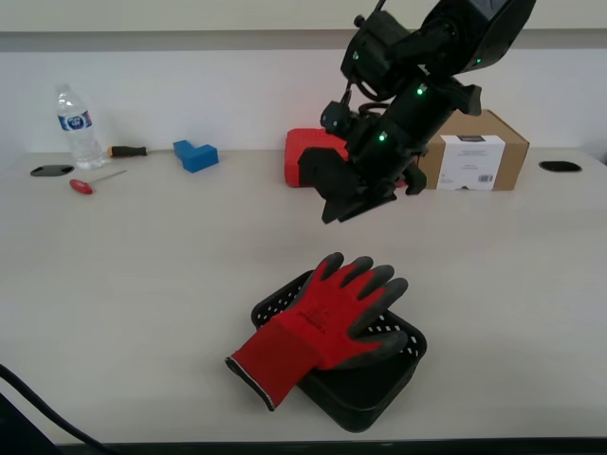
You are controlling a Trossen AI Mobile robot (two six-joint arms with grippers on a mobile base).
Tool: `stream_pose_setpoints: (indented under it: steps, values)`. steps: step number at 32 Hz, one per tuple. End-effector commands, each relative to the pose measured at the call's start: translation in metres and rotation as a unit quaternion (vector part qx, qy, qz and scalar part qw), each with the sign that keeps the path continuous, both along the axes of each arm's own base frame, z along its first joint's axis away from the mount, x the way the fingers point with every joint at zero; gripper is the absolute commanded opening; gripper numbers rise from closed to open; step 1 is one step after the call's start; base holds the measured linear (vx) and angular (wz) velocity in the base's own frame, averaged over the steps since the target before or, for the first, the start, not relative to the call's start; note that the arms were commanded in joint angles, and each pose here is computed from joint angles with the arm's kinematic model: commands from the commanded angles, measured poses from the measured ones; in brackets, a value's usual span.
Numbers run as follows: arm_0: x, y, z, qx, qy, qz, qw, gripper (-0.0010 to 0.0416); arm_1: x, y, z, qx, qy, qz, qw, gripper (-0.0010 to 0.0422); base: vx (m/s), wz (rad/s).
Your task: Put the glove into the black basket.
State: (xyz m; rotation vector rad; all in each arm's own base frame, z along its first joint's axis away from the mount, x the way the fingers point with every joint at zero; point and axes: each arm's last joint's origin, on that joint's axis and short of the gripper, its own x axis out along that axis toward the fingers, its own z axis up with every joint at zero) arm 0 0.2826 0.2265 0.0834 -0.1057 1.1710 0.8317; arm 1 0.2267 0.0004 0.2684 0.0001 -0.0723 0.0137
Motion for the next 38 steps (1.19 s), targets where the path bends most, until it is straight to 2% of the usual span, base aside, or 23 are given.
stream_pose_setpoints:
  steps: [1,5,9,11,12,13,14,16,17,20,38]
  values:
    - [0.027,-0.022,0.026,0.047,-0.066,-0.047,0.996,0.0121,0.000,0.000,0.000,0.000,-0.002,0.000,1.000,0.0000,0.000,0.000]
    - [0.047,-0.051,0.054,0.066,-0.124,-0.100,0.985,0.0121,0.000,0.000,0.000,0.000,0.001,0.001,1.000,0.0000,0.000,0.000]
    - [0.056,-0.084,0.090,0.042,-0.205,-0.152,0.966,0.0121,0.000,0.000,0.000,0.000,0.003,0.000,1.000,0.0000,0.000,0.000]
    - [0.057,-0.111,0.114,0.030,-0.253,-0.192,0.948,0.0121,0.000,0.000,-0.001,0.000,0.004,0.000,1.000,0.0000,0.000,0.000]
    - [0.056,-0.115,0.117,0.030,-0.258,-0.197,0.945,0.0121,0.000,0.000,-0.001,0.000,0.004,0.000,1.000,0.0000,0.000,0.000]
    - [0.052,-0.129,0.128,0.037,-0.283,-0.216,0.934,0.0121,0.000,0.000,-0.001,0.000,0.005,0.001,1.000,0.0000,0.000,0.000]
    - [0.051,-0.138,0.130,0.038,-0.291,-0.226,0.929,0.0121,0.000,0.000,-0.002,0.000,0.011,0.000,1.000,0.0000,0.000,0.000]
    - [0.049,-0.145,0.131,0.034,-0.289,-0.235,0.927,0.0121,0.000,0.000,-0.003,0.000,0.014,0.000,1.000,0.0000,0.000,0.000]
    - [0.047,-0.146,0.128,0.025,-0.271,-0.235,0.933,0.0121,0.000,0.000,-0.003,0.000,0.017,0.000,1.000,0.0000,0.000,0.000]
    - [0.045,-0.146,0.124,0.017,-0.255,-0.234,0.938,0.0121,0.000,0.000,-0.003,0.000,0.017,0.000,1.000,0.0000,0.000,0.000]
    - [0.046,-0.145,0.125,0.019,-0.257,-0.234,0.937,0.0121,0.000,0.000,-0.003,0.000,0.017,0.000,1.000,0.0000,0.000,0.000]
